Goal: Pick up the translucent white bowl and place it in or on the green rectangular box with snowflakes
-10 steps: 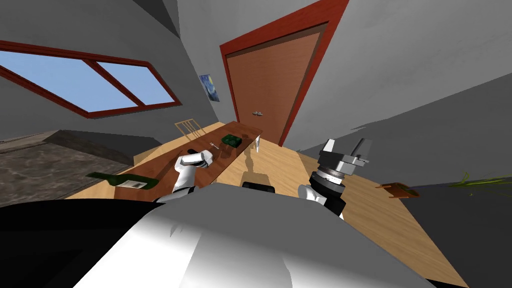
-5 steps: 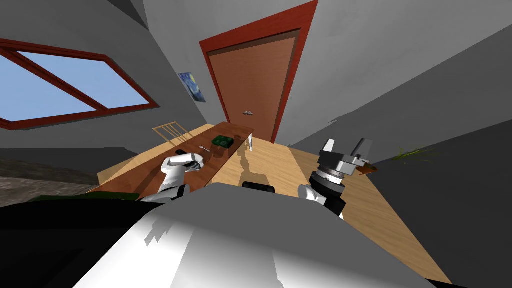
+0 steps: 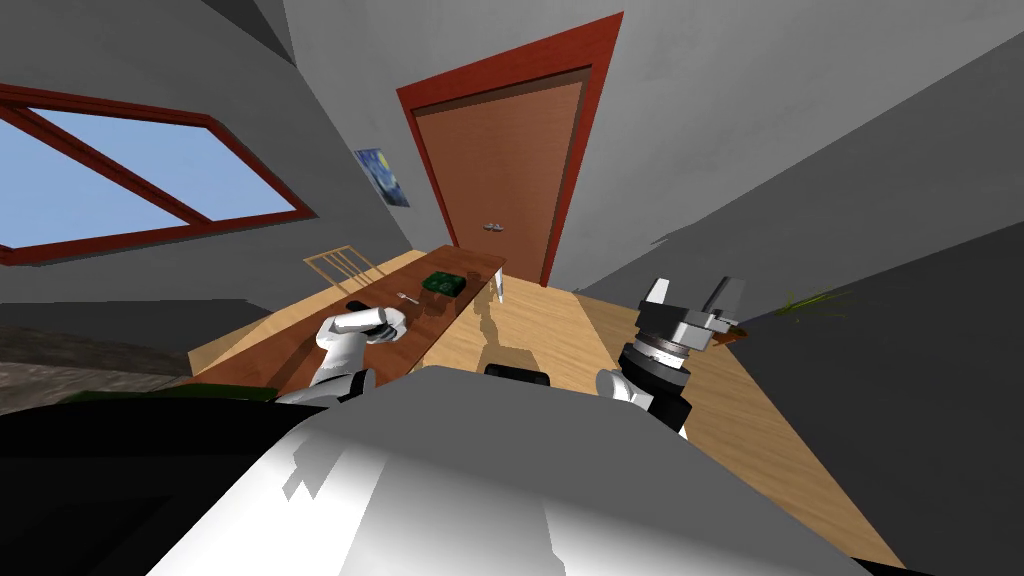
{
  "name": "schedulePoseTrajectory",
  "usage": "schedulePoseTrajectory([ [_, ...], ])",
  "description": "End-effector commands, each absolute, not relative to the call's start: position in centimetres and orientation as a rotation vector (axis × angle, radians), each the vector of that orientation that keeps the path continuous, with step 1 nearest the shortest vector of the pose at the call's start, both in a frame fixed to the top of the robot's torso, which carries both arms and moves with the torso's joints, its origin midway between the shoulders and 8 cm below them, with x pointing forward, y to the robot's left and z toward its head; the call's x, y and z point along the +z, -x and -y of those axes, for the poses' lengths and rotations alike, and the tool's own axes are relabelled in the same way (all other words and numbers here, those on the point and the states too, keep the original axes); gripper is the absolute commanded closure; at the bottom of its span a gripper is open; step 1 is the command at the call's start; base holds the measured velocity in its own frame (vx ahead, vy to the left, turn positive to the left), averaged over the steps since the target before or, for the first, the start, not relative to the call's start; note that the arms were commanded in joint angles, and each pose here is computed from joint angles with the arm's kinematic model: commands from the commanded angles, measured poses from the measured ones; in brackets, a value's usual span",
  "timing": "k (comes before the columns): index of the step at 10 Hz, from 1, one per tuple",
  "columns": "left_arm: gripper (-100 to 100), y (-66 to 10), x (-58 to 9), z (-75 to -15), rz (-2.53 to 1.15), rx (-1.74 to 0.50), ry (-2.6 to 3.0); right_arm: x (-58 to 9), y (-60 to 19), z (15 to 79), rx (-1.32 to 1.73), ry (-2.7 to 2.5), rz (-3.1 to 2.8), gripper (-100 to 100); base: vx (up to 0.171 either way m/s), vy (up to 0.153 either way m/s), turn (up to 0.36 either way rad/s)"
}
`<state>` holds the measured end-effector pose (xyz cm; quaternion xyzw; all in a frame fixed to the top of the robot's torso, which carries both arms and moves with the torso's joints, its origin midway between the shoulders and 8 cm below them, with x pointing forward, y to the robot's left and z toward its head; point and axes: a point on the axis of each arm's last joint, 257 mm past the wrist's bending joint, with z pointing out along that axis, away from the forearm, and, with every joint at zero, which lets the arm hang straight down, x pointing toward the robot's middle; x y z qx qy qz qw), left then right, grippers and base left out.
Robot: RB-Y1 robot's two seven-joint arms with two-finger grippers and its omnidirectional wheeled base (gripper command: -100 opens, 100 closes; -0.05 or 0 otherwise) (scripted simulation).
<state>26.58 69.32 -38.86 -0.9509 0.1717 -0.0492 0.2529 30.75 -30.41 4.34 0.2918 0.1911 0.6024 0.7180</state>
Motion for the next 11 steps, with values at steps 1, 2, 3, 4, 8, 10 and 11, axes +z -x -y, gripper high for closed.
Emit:
schedulePoseTrajectory([
  [1,100,-26.6,-38.9,-69.3,-0.467,-0.134,2.585,4.3,-30.7,30.4,1.333,-0.646,-0.423,0,0.000,0.000,0.000],
  [2,100,-26.6,-38.9,-69.3,-0.467,-0.134,2.585,4.3,-30.7,30.4,1.333,-0.646,-0.423,0,0.000,0.000,0.000],
  [3,0,-26.6,-38.9,-69.3,-0.467,-0.133,2.585,4.3,-30.7,30.4,1.333,-0.646,-0.423,0,0.000,0.000,0.000],
  [4,100,-27.7,-39.5,-67.2,-0.541,-0.123,2.584,4.3,-30.7,30.4,1.333,-0.646,-0.423,0,0.067,0.038,0.396],
  [8,100,-30.0,-41.0,-61.9,-0.703,-0.123,2.579,4.3,-30.7,30.4,1.332,-0.646,-0.423,0,0.107,0.065,0.309],
  [10,100,-32.0,-40.3,-59.4,-0.779,-0.156,2.545,4.3,-30.7,30.4,1.332,-0.646,-0.423,0,0.074,0.040,0.269],
  [11,100,-32.5,-40.6,-57.5,-0.846,-0.142,2.532,4.3,-30.7,30.4,1.332,-0.645,-0.423,0,0.086,0.033,0.372],
])
